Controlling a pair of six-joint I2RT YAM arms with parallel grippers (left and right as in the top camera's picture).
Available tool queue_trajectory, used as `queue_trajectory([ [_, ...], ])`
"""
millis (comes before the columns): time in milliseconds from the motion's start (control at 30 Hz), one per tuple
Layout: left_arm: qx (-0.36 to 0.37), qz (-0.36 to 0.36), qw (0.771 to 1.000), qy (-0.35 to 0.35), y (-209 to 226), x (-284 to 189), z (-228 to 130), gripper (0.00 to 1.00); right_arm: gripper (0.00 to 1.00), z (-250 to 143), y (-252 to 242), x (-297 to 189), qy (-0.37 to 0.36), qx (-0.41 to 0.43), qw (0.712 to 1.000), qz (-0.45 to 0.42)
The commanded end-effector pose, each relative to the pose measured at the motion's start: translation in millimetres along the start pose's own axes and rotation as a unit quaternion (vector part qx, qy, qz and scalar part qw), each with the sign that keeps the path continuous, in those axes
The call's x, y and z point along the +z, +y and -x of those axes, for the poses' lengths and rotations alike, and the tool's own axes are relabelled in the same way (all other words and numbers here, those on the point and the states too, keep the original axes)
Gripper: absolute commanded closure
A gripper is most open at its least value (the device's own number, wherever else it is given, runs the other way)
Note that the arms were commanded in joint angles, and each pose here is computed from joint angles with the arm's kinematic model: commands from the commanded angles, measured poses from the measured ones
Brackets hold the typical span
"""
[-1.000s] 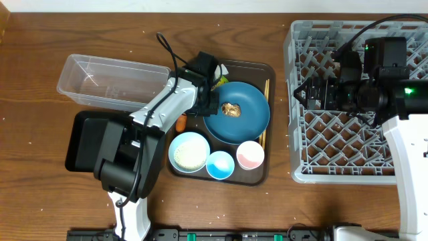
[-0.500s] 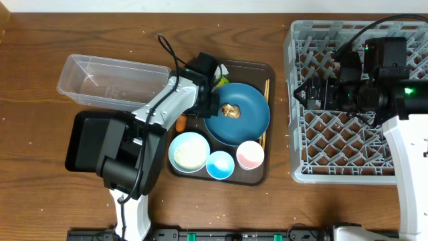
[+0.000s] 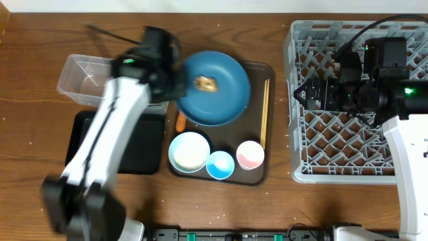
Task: Sort waste into correct bins and load items into the dishwasher rack
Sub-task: 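Tilt the blue plate over the black tray to dump the food scrap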
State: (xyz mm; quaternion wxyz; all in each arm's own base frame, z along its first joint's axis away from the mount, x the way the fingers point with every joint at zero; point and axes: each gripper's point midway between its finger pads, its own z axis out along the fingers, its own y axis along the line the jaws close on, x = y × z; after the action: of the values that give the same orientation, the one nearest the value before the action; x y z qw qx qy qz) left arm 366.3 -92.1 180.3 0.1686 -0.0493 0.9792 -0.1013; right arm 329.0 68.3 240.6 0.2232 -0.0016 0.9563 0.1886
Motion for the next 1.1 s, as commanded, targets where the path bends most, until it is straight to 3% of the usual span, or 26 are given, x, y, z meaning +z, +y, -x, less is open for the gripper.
queue_trajectory([
  [0, -0.032, 0.081, 0.996, -0.030, 44, -44, -4, 0.94, 0.01, 7, 2, -9, -0.016, -0.003, 1.000, -0.001],
  [100, -0.080, 0.223, 0.971, -0.041, 108, -89, -28, 0.94, 0.01, 7, 2, -9, -0.016, -0.003, 1.000, -0.001],
  [200, -0.096, 0.315, 0.943, -0.054, 147, -132, -50, 0.94, 0.01, 7, 2, -9, -0.016, -0.003, 1.000, -0.001],
  [400, -0.152, 0.420, 0.888, -0.111, 184, -196, -79, 0.94, 0.01, 13, 3, -9, -0.028, -0.008, 1.000, 0.000],
  [567, -0.192, 0.527, 0.824, -0.079, 209, -221, -120, 0.94, 0.01, 14, 3, -9, -0.029, -0.008, 1.000, 0.000],
  [800, -0.181, 0.578, 0.794, -0.050, 221, -200, -118, 0.94, 0.01, 14, 3, -9, -0.031, -0.009, 0.999, 0.001],
  [1067, -0.104, 0.632, 0.768, 0.022, 228, -164, -89, 0.94, 0.01, 14, 3, -9, -0.030, -0.008, 1.000, 0.001],
])
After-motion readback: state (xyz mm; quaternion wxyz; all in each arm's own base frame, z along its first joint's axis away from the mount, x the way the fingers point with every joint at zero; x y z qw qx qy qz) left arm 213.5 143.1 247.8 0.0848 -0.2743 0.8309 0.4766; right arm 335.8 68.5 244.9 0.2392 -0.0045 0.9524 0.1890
